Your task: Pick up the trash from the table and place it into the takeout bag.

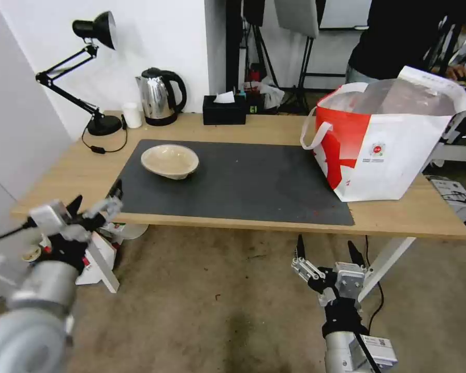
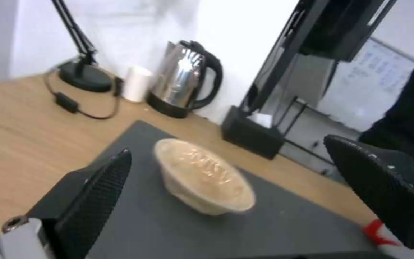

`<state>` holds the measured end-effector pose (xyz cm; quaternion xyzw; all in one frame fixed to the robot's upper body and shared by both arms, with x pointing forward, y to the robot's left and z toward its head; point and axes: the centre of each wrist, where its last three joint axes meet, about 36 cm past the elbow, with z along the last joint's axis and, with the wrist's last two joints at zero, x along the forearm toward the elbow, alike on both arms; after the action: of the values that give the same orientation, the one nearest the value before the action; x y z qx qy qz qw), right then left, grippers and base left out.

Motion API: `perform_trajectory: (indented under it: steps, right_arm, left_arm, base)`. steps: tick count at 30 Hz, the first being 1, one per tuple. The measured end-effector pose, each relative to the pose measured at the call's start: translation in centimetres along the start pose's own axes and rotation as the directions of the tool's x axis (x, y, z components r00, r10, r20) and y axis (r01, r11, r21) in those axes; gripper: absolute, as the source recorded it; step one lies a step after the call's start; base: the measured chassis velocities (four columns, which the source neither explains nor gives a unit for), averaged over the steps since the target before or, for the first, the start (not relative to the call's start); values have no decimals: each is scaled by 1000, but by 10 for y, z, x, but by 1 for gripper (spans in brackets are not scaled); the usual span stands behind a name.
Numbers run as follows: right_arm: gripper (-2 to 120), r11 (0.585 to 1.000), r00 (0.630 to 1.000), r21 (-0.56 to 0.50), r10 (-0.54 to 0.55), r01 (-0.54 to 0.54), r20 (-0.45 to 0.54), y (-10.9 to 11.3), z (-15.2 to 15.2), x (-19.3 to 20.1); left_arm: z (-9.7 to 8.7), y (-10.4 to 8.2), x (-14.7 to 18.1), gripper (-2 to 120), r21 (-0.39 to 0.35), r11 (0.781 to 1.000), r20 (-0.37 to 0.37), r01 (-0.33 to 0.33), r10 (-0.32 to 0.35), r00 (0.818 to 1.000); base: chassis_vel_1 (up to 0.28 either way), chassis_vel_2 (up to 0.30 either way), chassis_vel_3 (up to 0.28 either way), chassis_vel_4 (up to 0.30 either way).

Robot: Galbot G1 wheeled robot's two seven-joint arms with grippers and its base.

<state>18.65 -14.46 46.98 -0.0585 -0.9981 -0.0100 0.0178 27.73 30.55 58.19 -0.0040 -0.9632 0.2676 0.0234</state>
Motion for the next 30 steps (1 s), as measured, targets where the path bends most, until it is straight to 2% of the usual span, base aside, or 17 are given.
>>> perform_trajectory:
  steps: [7, 10, 11, 12, 16, 17, 20, 21, 24, 28, 30]
  right_arm:
    - [100, 1000, 1000, 0, 0, 0, 0, 0, 0, 0]
    - [100, 1000, 1000, 0, 0, 0, 0, 0, 0, 0]
    - [100, 1000, 1000, 0, 0, 0, 0, 0, 0, 0]
    - [100, 1000, 1000, 0, 0, 0, 0, 0, 0, 0]
    - [100, 1000, 1000, 0, 0, 0, 0, 0, 0, 0]
    - [100, 1000, 1000, 0, 0, 0, 0, 0, 0, 0]
    - [100, 1000, 1000, 0, 0, 0, 0, 0, 0, 0]
    - [100, 1000, 1000, 0, 0, 0, 0, 0, 0, 0]
    - [100, 1000, 1000, 0, 0, 0, 0, 0, 0, 0]
    - [100, 1000, 1000, 0, 0, 0, 0, 0, 0, 0]
    - [100, 1000, 1000, 0, 0, 0, 0, 0, 0, 0]
  left_arm:
    - [-19, 10, -38, 100, 89, 996, -61, -20, 26, 998]
    - [-35, 11, -63, 100, 182, 983, -149, 7, 20, 989]
    - [-43, 10, -70, 100, 204, 979, -182, 22, 16, 983]
    - [-43, 10, -70, 100, 204, 979, -182, 22, 16, 983]
    - [-68, 14, -104, 97, 351, 933, -327, 78, 44, 944]
    - [-68, 14, -104, 97, 351, 933, -327, 78, 44, 944]
    - [-76, 20, -126, 96, 423, 900, -392, 106, 76, 917]
    - [-76, 20, -126, 96, 423, 900, -392, 106, 76, 917]
    - [-73, 26, -147, 95, 441, 884, -429, 157, 54, 902]
    - [-69, 29, -158, 93, 455, 874, -444, 171, 56, 894]
    - [-65, 30, -168, 95, 464, 869, -462, 172, 72, 884]
  base:
    - [0, 0, 0, 0]
    - [0, 0, 0, 0]
    - [0, 0, 0, 0]
    - [0, 0, 0, 0]
    - [0, 0, 0, 0]
    - [0, 0, 0, 0]
    - [0, 0, 0, 0]
    - [0, 0, 0, 0]
    - [0, 0, 0, 0]
    - [0, 0, 0, 0]
    - [0, 0, 0, 0]
